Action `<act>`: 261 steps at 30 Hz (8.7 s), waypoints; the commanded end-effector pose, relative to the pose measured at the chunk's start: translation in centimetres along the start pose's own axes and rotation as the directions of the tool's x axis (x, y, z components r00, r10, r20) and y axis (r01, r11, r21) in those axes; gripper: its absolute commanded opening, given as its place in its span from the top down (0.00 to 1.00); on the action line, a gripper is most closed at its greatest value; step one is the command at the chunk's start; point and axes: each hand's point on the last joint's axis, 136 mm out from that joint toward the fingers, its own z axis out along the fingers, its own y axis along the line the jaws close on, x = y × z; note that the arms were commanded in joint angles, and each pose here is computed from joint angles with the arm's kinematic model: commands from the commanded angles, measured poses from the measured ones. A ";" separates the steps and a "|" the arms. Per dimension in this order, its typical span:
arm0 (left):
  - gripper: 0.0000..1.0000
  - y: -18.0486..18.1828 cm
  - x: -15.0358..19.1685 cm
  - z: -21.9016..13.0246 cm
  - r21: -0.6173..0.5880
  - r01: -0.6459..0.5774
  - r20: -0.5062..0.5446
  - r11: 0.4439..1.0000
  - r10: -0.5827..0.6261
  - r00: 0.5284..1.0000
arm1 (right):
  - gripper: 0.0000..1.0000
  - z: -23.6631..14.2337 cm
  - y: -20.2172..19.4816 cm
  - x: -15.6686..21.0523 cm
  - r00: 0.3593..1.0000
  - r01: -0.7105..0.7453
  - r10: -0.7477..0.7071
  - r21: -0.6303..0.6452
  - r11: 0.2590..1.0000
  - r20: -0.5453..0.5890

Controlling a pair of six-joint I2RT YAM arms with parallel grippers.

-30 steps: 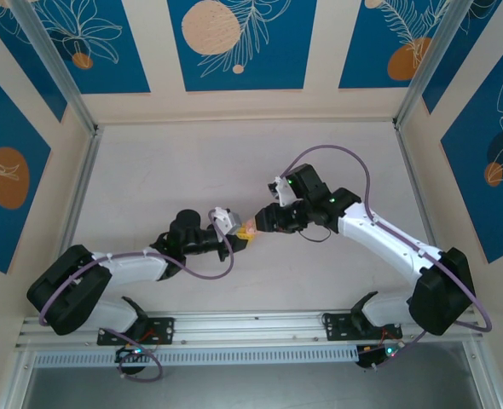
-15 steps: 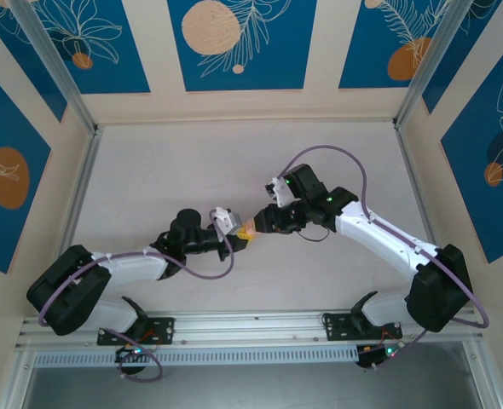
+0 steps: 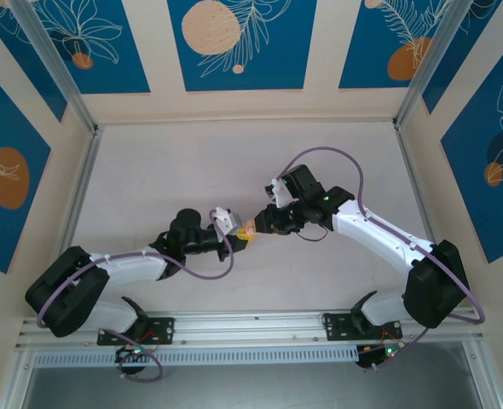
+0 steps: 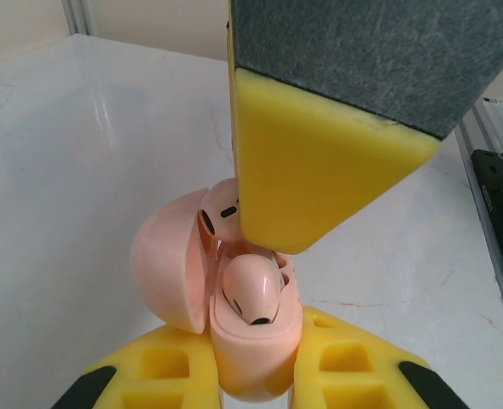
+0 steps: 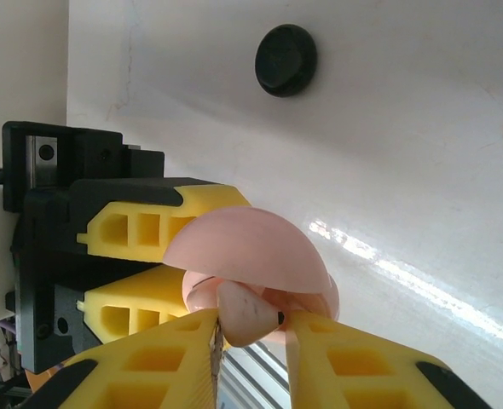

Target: Insert the wireless bluetooth earbuds into the charging case

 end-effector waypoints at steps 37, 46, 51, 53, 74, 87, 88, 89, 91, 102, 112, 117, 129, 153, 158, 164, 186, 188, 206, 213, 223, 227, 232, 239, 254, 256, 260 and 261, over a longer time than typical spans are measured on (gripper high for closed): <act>0.87 -0.9 -2.0 -0.3 0.023 -0.079 0.033 0.997 0.078 0.996 | 0.61 -3.1 2.4 0.8 1.000 -0.026 0.026 -0.007 1.000 0.014; 0.87 -1.6 -2.2 -0.3 0.069 -0.084 0.048 0.994 0.081 0.996 | 0.64 -4.0 3.1 0.6 0.980 0.197 -0.198 -0.054 0.979 -0.010; 0.87 -1.9 -2.4 -0.3 0.089 -0.084 0.057 0.993 0.079 0.995 | 0.65 -4.2 2.8 0.1 0.967 0.251 -0.253 -0.059 0.966 -0.019; 0.87 -2.0 -2.5 -0.3 0.090 -0.084 0.059 0.992 0.079 0.995 | 0.66 -4.1 3.0 0.0 0.964 0.262 -0.265 -0.078 0.962 -0.026; 0.87 -2.1 -2.9 -0.3 0.103 -0.084 0.063 0.991 0.078 0.995 | 0.66 -2.1 1.9 0.1 0.966 0.238 -0.247 -0.106 0.965 -0.074; 0.87 -2.2 -3.0 -0.3 0.104 -0.084 0.062 0.991 0.078 0.995 | 0.69 -1.4 1.3 0.7 0.970 0.207 -0.220 -0.120 0.971 -0.103; 0.87 -2.2 -3.0 -0.4 0.104 -0.084 0.062 0.991 0.078 0.995 | 0.69 -1.4 1.3 0.8 0.970 0.204 -0.217 -0.120 0.972 -0.107; 0.87 -2.2 -3.0 -0.4 0.103 -0.083 0.061 0.991 0.077 0.995 | 0.69 -1.3 1.2 0.8 0.970 0.203 -0.216 -0.119 0.972 -0.109; 0.87 -2.2 -3.0 -0.4 0.101 -0.084 0.060 0.991 0.078 0.995 | 0.69 -1.3 1.1 0.9 0.971 0.199 -0.212 -0.118 0.973 -0.112; 0.87 -2.2 -3.3 -0.6 0.094 -0.092 0.065 0.991 0.086 0.994 | 0.73 -1.1 0.4 1.1 0.979 0.154 -0.164 -0.084 0.984 -0.118; 0.87 -2.1 -3.6 -0.8 0.082 -0.102 0.069 0.991 0.097 0.993 | 0.77 -0.9 0.2 1.1 0.993 0.057 -0.065 -0.083 0.995 -0.097; 0.87 -2.0 -3.7 -0.9 0.073 -0.111 0.071 0.991 0.106 0.992 | 0.79 -1.0 0.1 0.8 0.997 -0.019 0.014 -0.071 0.997 -0.070; 0.87 -1.4 -4.0 -1.0 0.033 -0.132 0.068 0.991 0.129 0.989 | 0.83 0.1 0.2 1.7 0.990 -0.130 0.129 -0.010 0.991 -0.056; 0.87 -0.8 -4.5 -1.0 -0.009 -0.169 0.088 0.986 0.169 0.982 | 0.63 -1.4 2.0 1.1 0.981 -0.176 0.176 -0.006 0.984 0.081; 0.87 -0.9 -4.4 -1.0 -0.002 -0.170 0.088 0.985 0.169 0.982 | 0.58 -2.7 2.9 1.0 0.988 -0.128 0.129 -0.017 0.992 0.088; 0.87 -1.1 -4.3 -1.0 0.011 -0.169 0.089 0.986 0.167 0.982 | 0.59 -4.6 3.0 0.8 0.990 -0.084 0.086 -0.018 0.996 0.110; 0.87 -1.6 -4.4 -1.2 0.031 -0.165 0.091 0.986 0.162 0.983 | 0.68 -3.1 3.4 -0.9 0.999 -0.045 0.044 -0.094 0.995 -0.009; 0.87 -1.6 -4.4 -1.3 0.030 -0.166 0.091 0.986 0.162 0.982 | 0.71 -2.9 3.4 -0.8 0.999 -0.050 0.049 -0.095 0.994 -0.016; 0.87 -1.2 -4.0 -1.2 0.007 -0.189 0.066 0.982 0.188 0.980 | 0.83 -2.1 0.6 0.1 0.958 -0.280 0.281 -0.026 0.960 0.062; 0.87 -1.3 -4.2 -1.3 0.014 -0.195 0.074 0.981 0.194 0.978 | 0.82 -2.5 0.2 0.0 0.942 -0.309 0.314 -0.053 0.949 0.116; 0.87 -1.6 -4.5 -1.1 0.032 -0.196 0.091 0.980 0.192 0.977 | 0.69 -5.0 2.2 -0.9 0.973 -0.172 0.183 -0.091 0.981 0.141; 0.87 -1.6 -4.6 -1.1 0.036 -0.191 0.094 0.981 0.187 0.978 | 0.71 -5.3 2.6 -1.1 0.978 -0.152 0.164 -0.105 0.983 0.126; 0.87 -1.7 -4.7 -1.1 0.039 -0.191 0.096 0.981 0.187 0.978 | 0.75 -5.1 3.7 -1.4 0.985 -0.123 0.137 -0.136 0.983 0.101; 0.87 -1.7 -4.8 -1.0 0.043 -0.193 0.097 0.980 0.188 0.977 | 0.79 -3.5 3.5 -1.0 0.989 -0.139 0.145 -0.140 0.980 0.039; 0.87 -1.6 -4.6 -1.2 0.035 -0.186 0.092 0.982 0.182 0.979 | 0.79 -3.1 2.8 0.0 0.987 -0.163 0.164 -0.091 0.982 0.003; 0.87 -1.6 -4.6 -1.2 0.033 -0.187 0.092 0.982 0.183 0.979 | 0.79 -3.5 2.9 0.1 0.987 -0.161 0.162 -0.091 0.983 0.009; 0.87 -1.7 -4.6 -1.3 0.034 -0.185 0.091 0.982 0.181 0.979 | 0.79 -4.2 3.4 -0.1 0.989 -0.144 0.147 -0.094 0.985 0.029; 0.87 -1.7 -4.7 -1.3 0.034 -0.187 0.092 0.982 0.183 0.979 | 0.79 -4.4 3.5 -0.1 0.989 -0.138 0.142 -0.097 0.986 0.033</act>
